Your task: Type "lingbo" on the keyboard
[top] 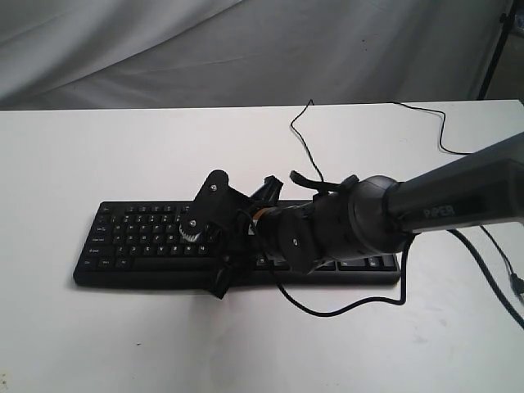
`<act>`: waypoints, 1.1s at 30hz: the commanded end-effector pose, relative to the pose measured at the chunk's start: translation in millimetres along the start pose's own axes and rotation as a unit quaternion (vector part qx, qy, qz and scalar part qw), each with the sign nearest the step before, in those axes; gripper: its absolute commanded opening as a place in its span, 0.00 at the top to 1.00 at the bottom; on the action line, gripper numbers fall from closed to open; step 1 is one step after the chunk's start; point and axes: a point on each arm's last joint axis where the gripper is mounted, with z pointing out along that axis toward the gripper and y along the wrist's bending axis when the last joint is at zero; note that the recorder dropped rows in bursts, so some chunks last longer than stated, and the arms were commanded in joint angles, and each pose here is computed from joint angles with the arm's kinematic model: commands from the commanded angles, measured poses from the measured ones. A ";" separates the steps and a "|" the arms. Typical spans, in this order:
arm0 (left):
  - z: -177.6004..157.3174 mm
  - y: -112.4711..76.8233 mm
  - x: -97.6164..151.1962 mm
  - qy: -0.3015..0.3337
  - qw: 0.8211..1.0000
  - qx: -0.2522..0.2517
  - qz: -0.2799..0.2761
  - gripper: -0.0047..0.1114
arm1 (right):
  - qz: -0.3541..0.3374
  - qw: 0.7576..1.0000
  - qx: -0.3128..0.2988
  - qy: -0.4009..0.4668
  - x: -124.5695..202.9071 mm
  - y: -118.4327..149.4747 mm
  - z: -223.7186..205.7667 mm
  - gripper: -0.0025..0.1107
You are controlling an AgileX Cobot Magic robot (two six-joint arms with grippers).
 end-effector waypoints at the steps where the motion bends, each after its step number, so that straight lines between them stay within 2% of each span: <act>1: 0.6 -0.4 1.4 0.002 1.000 0.002 -0.001 0.95 | -0.002 1.000 0.001 0.003 2.8 -2.6 1.0 0.98; 11: 0.6 -0.4 1.4 0.002 1.000 0.002 -0.001 0.95 | -0.002 0.999 0.018 -0.032 -19.3 -14.2 -19.8 0.98; 18: 0.6 -0.4 1.4 0.002 1.000 0.002 -0.001 0.95 | -0.014 0.999 0.004 -0.032 -36.8 -18.3 -12.6 0.98; 33: 0.6 -0.4 1.4 0.002 1.000 0.002 -0.001 0.95 | -0.022 0.999 0.012 -0.032 -24.9 -13.2 5.5 0.98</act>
